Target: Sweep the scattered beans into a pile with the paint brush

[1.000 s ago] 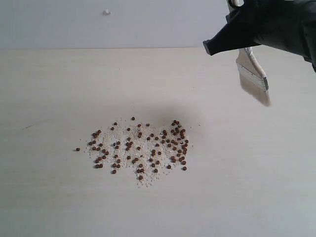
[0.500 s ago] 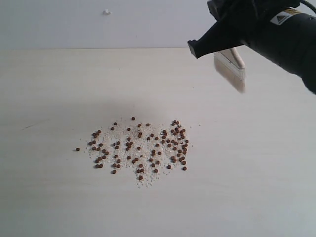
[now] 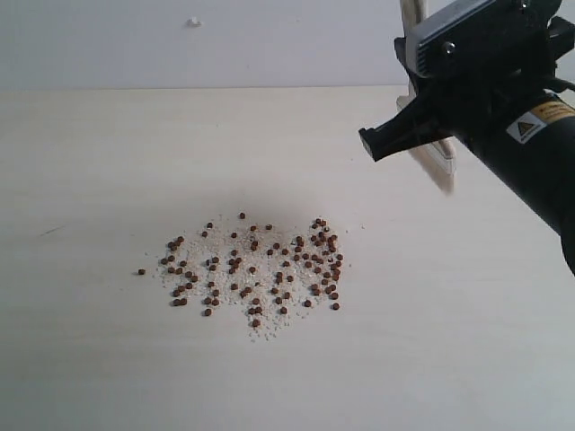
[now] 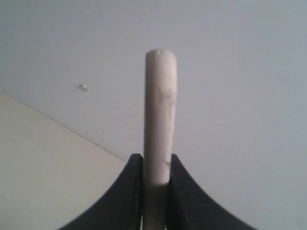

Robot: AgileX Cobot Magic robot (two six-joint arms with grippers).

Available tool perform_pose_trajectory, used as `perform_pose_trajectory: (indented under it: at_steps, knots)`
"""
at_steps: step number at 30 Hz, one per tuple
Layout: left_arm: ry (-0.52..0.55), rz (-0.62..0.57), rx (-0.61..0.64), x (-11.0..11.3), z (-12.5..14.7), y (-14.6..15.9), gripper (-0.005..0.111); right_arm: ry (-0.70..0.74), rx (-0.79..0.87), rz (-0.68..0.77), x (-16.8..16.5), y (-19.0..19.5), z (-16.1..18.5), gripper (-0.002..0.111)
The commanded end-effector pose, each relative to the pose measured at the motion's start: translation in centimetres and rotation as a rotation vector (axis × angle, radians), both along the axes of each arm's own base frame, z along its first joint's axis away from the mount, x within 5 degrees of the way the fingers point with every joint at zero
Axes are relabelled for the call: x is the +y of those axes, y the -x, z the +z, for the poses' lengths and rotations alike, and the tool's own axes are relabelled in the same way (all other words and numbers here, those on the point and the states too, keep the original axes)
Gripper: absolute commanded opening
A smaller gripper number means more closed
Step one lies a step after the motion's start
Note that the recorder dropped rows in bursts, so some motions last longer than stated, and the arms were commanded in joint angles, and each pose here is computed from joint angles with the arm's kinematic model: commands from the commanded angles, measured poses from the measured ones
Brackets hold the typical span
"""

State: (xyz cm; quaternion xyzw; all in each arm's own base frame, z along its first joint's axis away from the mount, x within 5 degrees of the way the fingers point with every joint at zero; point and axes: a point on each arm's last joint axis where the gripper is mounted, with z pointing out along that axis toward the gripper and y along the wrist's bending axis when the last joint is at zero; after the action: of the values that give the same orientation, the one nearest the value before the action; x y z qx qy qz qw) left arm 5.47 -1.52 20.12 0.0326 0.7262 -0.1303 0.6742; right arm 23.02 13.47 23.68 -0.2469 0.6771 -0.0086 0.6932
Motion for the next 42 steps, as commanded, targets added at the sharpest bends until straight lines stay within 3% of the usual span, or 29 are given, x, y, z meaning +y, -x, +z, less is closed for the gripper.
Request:
perform_pose_trajectory:
  at_steps: [1, 12, 17, 21, 26, 34, 42]
  knots:
    - [-0.001, 0.002, 0.000, 0.0, -0.1, 0.0, 0.000, 0.019, -0.006, 0.037, -0.2, 0.9, -0.9, 0.000]
    - [-0.001, -0.014, 0.000, -0.1, -0.1, 0.1, 0.000, -0.008, 0.187, -0.139, -1.4, 0.7, -4.7, 0.000]
    - [-0.001, -0.041, 0.000, -0.2, -0.1, 0.1, 0.000, 0.022, 0.144, -0.147, 0.5, 0.7, -6.4, 0.000]
    - [-0.001, -0.041, 0.000, -0.2, -0.1, 0.1, 0.000, 0.041, 0.206, -0.204, 2.3, -0.4, -8.5, 0.000]
    - [-0.001, -0.041, 0.000, -0.2, -0.1, 0.1, 0.000, 0.026, 0.275, -0.174, 5.4, -1.0, -10.2, 0.000]
    - [-0.001, -0.041, 0.000, -0.2, -0.1, 0.1, 0.000, -0.072, 0.342, -0.130, 10.7, -1.4, -9.0, 0.000]
    - [-0.001, -0.041, 0.000, -0.2, -0.1, 0.1, 0.000, -0.166, 0.339, -0.131, 12.9, -2.9, -6.9, 0.000]
